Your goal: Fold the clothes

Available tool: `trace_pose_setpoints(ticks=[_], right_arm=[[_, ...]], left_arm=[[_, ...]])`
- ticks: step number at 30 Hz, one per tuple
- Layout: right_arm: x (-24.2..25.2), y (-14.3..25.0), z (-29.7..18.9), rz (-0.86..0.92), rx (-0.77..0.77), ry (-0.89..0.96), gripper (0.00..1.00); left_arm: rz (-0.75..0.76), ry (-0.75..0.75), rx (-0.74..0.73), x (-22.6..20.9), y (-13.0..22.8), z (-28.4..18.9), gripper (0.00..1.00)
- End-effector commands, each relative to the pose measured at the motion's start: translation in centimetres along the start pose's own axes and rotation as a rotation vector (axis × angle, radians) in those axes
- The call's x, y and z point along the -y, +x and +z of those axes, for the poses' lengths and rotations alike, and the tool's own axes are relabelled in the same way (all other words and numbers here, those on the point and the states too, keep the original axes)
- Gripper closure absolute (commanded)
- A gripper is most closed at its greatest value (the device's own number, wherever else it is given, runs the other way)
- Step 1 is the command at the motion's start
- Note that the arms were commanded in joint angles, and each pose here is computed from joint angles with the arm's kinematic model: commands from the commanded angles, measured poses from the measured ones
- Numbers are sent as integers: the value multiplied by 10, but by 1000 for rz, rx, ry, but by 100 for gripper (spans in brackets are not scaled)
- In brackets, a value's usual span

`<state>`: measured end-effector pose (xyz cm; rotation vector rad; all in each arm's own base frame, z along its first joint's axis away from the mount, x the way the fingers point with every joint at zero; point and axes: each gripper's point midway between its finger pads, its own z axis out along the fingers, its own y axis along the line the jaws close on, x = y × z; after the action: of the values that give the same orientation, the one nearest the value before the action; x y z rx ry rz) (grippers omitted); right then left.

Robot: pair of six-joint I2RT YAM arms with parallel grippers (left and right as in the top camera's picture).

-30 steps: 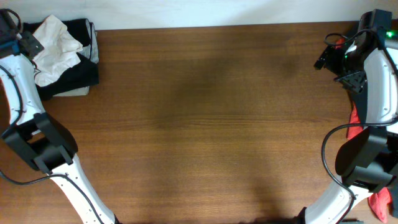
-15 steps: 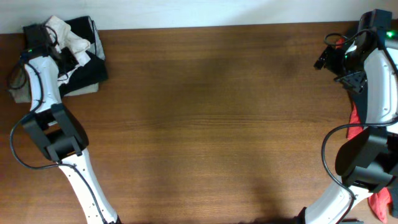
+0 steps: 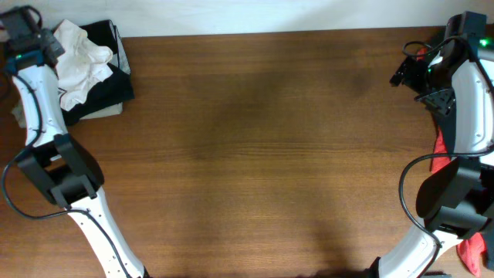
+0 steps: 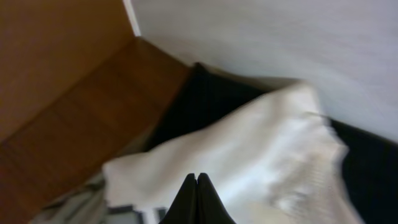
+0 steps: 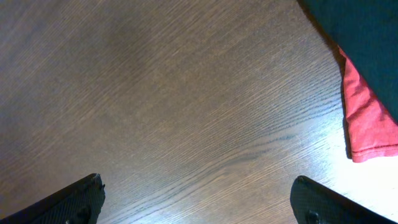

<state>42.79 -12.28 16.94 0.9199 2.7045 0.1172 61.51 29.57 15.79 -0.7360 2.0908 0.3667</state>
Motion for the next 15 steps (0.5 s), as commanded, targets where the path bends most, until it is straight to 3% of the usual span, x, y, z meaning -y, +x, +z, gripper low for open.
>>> trace_pose_setpoints(ticks=[1, 8, 10, 13, 14, 15], right_arm=[[3, -2, -1, -6, 6, 8, 2], [3, -2, -1, -6, 6, 8, 1], [3, -2, -1, -6, 6, 8, 1], [3, -2, -1, -6, 6, 8, 1], [3, -2, -1, -6, 6, 8, 1], [3, -2, -1, -6, 6, 8, 1]], left_arm=[[-1, -92, -95, -42, 53, 48, 99], [1, -138, -219, -70, 106, 75, 99], [0, -134, -205, -68, 91, 64, 99], [-23, -38, -135, -52, 34, 20, 98], [-32, 44, -108, -39, 11, -3, 96], [-37, 87, -81, -32, -7, -22, 83]])
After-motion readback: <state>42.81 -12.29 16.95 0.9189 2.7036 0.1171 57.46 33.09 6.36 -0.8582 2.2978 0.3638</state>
